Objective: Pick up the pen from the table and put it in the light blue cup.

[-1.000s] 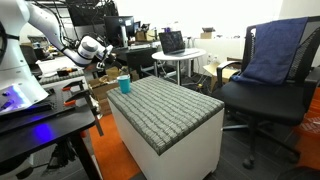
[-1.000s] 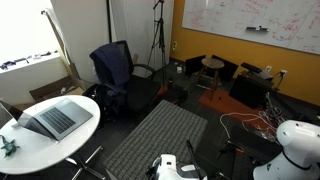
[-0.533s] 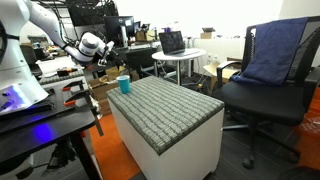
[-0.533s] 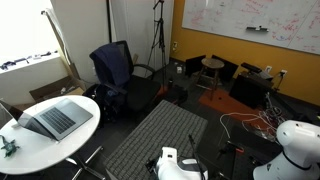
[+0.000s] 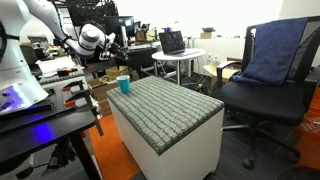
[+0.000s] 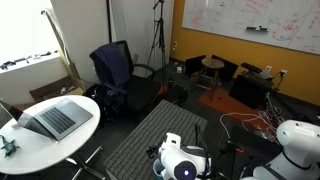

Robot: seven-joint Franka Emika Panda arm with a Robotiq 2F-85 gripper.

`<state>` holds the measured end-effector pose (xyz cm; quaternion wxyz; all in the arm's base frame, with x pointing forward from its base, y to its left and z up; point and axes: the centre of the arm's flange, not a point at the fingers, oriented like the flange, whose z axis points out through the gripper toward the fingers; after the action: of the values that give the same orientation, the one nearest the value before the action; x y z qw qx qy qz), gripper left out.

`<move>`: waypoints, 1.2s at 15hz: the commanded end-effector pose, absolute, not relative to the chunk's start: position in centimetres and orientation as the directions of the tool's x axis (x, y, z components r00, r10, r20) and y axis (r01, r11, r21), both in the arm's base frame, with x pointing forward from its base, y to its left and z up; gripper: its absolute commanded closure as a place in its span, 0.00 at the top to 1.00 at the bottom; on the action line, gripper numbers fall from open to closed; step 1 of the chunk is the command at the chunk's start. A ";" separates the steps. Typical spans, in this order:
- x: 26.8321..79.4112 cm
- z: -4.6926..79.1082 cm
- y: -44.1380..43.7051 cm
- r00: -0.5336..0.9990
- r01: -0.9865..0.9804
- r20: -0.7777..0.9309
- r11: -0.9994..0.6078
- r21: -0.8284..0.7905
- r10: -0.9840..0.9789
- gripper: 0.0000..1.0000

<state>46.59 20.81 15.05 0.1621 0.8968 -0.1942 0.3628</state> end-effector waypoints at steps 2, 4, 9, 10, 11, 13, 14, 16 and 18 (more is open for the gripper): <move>47.2 18.9 15.9 0.645 -0.484 0.690 -0.874 0.037 -0.328 1.00; 47.7 19.8 14.2 0.634 -0.492 0.689 -0.871 0.010 -0.351 1.00; 48.9 22.2 9.9 0.627 -0.490 0.684 -0.871 -0.028 -0.374 1.00; 49.0 22.7 9.2 0.627 -0.488 0.683 -0.872 -0.031 -0.375 1.00; 49.1 23.1 8.3 0.627 -0.485 0.682 -0.874 -0.035 -0.376 1.00; 49.3 24.0 6.9 0.633 -0.480 0.677 -0.876 -0.036 -0.375 1.00; 49.3 24.3 6.3 0.636 -0.477 0.674 -0.878 -0.039 -0.375 1.00; 49.3 24.9 5.0 0.642 -0.472 0.671 -0.881 -0.037 -0.372 1.00; 49.2 25.3 3.9 0.648 -0.465 0.667 -0.885 -0.038 -0.369 1.00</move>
<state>50.24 5.94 24.06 0.0924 0.9004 -0.2365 0.3532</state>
